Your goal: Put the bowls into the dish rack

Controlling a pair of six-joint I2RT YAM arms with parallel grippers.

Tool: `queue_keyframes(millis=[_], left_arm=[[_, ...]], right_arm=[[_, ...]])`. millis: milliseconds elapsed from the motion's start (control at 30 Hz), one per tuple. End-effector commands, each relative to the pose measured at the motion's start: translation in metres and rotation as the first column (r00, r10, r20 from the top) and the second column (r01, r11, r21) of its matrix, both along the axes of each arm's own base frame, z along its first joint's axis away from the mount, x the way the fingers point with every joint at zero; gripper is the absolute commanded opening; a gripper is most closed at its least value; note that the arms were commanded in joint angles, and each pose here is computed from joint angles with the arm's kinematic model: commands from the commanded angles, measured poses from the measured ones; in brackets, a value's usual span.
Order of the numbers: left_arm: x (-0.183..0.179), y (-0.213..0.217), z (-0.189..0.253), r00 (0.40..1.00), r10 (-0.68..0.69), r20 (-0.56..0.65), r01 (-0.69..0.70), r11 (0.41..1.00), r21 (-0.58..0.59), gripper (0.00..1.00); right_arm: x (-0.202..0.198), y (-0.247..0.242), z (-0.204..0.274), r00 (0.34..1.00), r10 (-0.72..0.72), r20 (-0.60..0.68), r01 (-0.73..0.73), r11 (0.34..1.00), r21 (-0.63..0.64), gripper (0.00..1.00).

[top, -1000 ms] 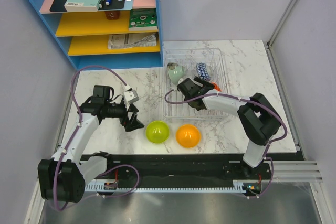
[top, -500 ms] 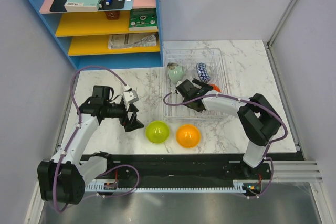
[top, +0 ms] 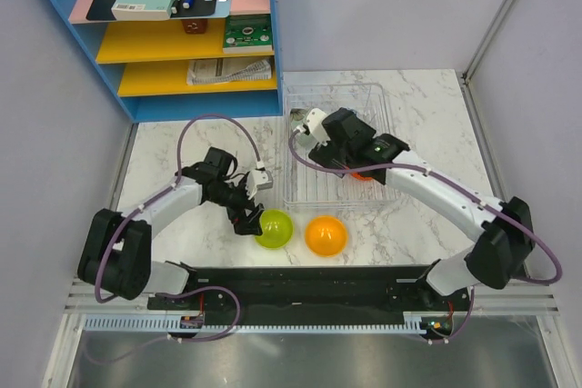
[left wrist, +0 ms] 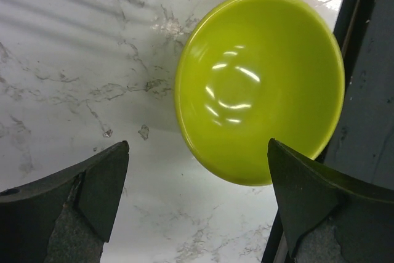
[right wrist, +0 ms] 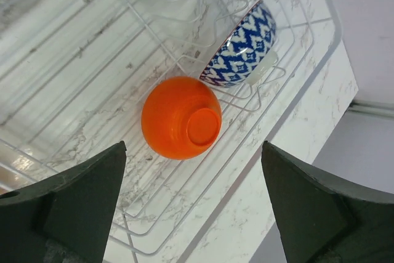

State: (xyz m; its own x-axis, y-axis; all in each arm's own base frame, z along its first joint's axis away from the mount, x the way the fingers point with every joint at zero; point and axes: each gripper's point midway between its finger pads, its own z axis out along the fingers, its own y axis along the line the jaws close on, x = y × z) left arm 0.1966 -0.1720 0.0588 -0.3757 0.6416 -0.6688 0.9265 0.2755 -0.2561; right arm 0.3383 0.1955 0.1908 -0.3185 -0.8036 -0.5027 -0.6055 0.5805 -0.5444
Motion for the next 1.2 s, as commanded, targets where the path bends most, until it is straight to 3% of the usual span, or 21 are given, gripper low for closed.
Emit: queue_keyframes(millis=[0,133,200,300,333,533,800,933,1033,1067,1167], left_arm=[[0.025,-0.007,-0.007,0.998,0.023,0.050,-0.026,0.998,0.058,1.00],[0.029,-0.009,-0.022,0.999,0.017,0.031,-0.020,0.995,0.097,0.99],[0.032,-0.009,-0.025,0.999,0.018,0.030,-0.021,0.993,0.114,0.89],[0.032,-0.010,-0.028,1.000,0.016,0.021,-0.018,0.992,0.123,0.60],[0.033,-0.011,-0.027,1.000,0.014,0.022,-0.017,0.992,0.122,0.41],[0.031,-0.010,-0.026,1.000,0.015,0.021,-0.018,0.992,0.127,0.02],[0.025,-0.001,-0.010,0.997,0.005,0.077,-0.014,0.992,0.122,0.02],[0.050,0.017,0.042,0.978,0.084,0.193,-0.094,0.995,0.042,0.02],[0.077,0.030,0.093,0.941,0.168,0.295,-0.158,0.986,-0.060,0.02],[0.085,0.031,0.113,0.921,0.183,0.344,-0.166,0.983,-0.078,0.02],[0.099,0.021,0.145,0.896,0.208,0.393,-0.161,0.976,-0.150,0.02]], right_arm=[[-0.017,0.013,0.047,0.998,0.057,0.026,-0.061,0.985,0.163,0.98],[-0.022,0.013,0.061,0.996,0.074,0.052,-0.083,0.976,0.201,0.98],[-0.023,0.012,0.063,0.996,0.075,0.058,-0.085,0.974,0.211,0.98],[-0.025,0.011,0.058,0.996,0.077,0.053,-0.086,0.974,0.211,0.98],[-0.025,0.011,0.056,0.996,0.077,0.049,-0.085,0.974,0.208,0.98],[-0.019,0.007,0.063,0.997,0.042,0.069,-0.058,0.969,0.241,0.98],[-0.004,-0.007,0.113,0.993,-0.035,0.114,-0.017,0.902,0.432,0.98],[0.000,-0.008,0.138,0.995,-0.030,0.099,-0.031,0.828,0.560,0.97],[-0.009,0.011,0.138,0.998,0.058,0.014,-0.052,0.742,0.668,0.97],[-0.018,0.026,0.135,0.988,0.150,-0.033,-0.082,0.697,0.712,0.97],[-0.030,0.055,0.125,0.952,0.261,-0.158,-0.032,0.601,0.798,0.97]])
